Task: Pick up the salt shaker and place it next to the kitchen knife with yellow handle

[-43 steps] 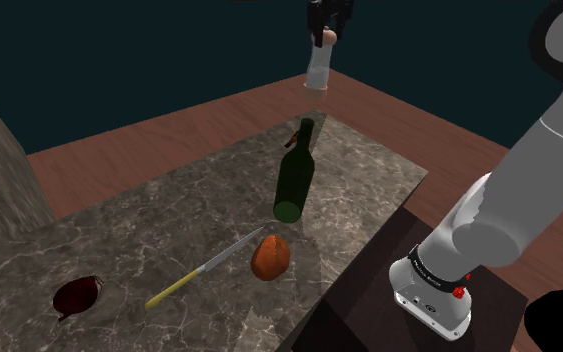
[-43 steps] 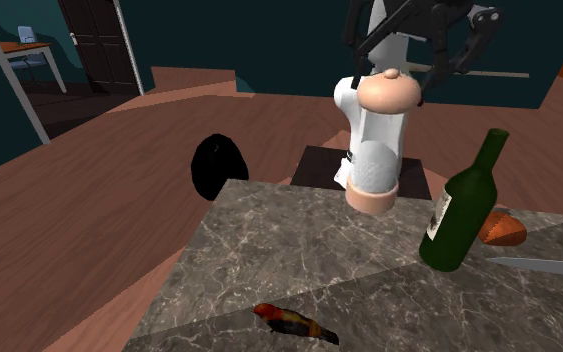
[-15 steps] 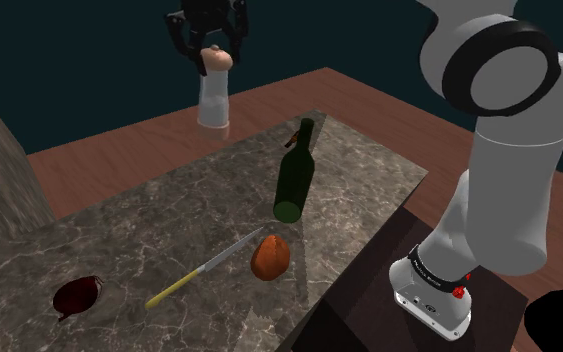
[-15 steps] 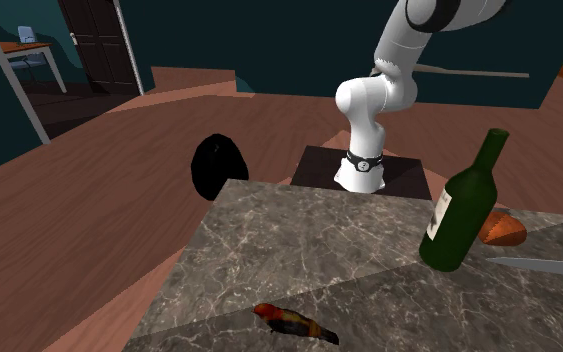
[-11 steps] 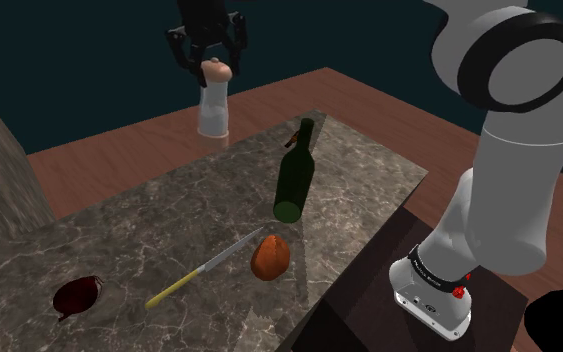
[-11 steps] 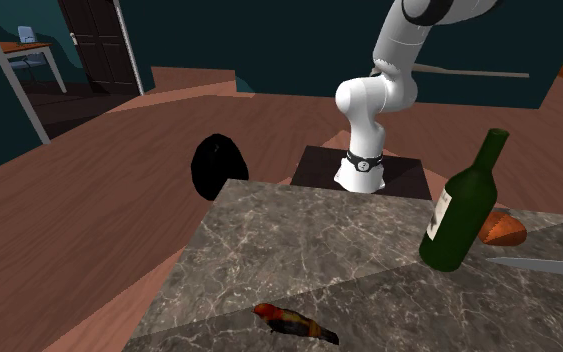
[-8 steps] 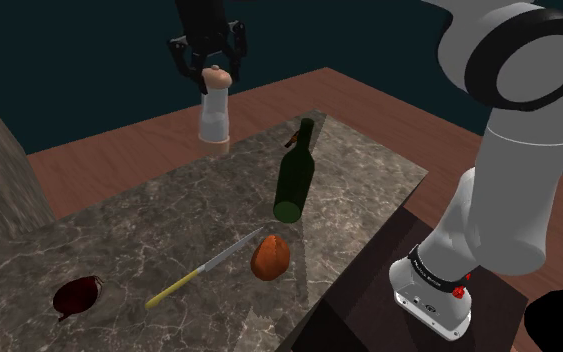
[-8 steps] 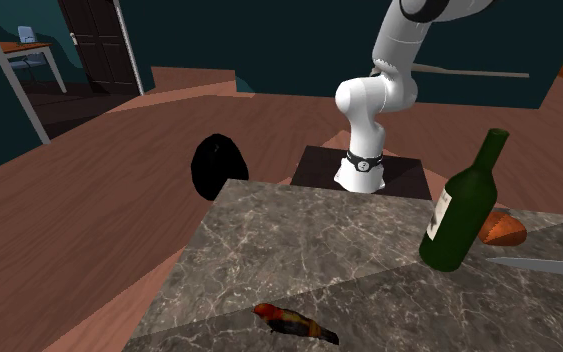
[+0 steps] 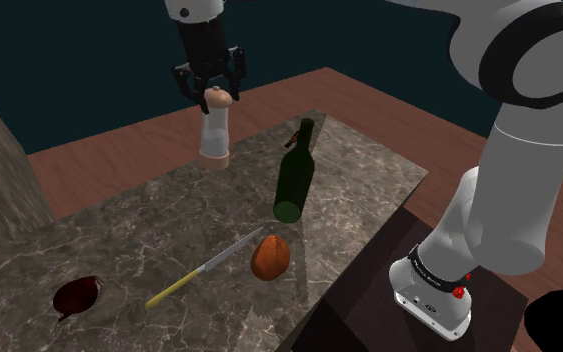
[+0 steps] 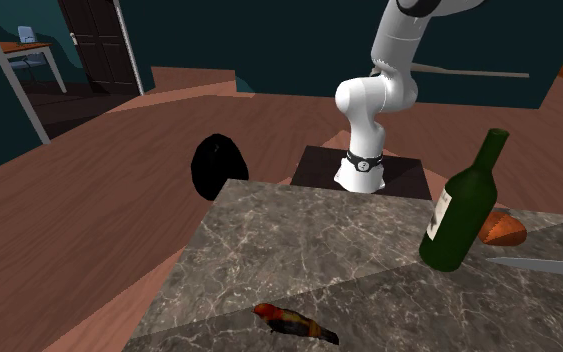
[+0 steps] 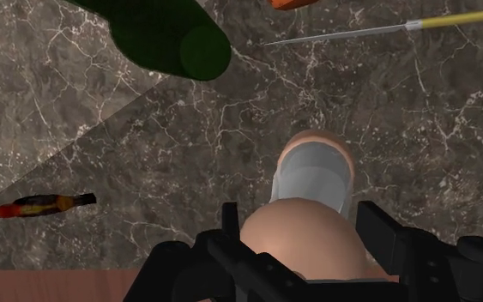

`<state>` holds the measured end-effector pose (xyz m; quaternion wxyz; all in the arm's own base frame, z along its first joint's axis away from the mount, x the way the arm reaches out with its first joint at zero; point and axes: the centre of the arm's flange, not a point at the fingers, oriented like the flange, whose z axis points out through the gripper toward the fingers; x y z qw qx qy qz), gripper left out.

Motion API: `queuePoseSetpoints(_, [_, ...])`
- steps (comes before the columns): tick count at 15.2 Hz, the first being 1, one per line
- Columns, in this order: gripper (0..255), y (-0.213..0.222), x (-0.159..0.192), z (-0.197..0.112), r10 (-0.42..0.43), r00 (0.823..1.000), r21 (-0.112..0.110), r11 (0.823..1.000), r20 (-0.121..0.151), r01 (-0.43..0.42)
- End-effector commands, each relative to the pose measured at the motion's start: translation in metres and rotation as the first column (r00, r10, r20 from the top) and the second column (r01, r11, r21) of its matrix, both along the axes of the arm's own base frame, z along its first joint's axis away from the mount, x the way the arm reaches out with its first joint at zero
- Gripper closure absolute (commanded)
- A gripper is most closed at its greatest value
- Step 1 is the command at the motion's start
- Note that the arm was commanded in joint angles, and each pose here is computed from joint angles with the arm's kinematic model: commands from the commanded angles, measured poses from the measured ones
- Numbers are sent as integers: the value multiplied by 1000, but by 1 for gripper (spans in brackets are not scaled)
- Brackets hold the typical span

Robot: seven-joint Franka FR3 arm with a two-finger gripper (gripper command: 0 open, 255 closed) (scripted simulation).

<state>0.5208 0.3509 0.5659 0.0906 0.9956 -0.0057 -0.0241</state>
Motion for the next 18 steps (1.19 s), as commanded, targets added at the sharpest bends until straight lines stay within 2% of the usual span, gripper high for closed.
queuePoseSetpoints(1, [255,1,0,-10,0,1000,0,1000,1,0])
queuePoseSetpoints(18, [255,1,0,-100,0,1000,0,1000,1,0])
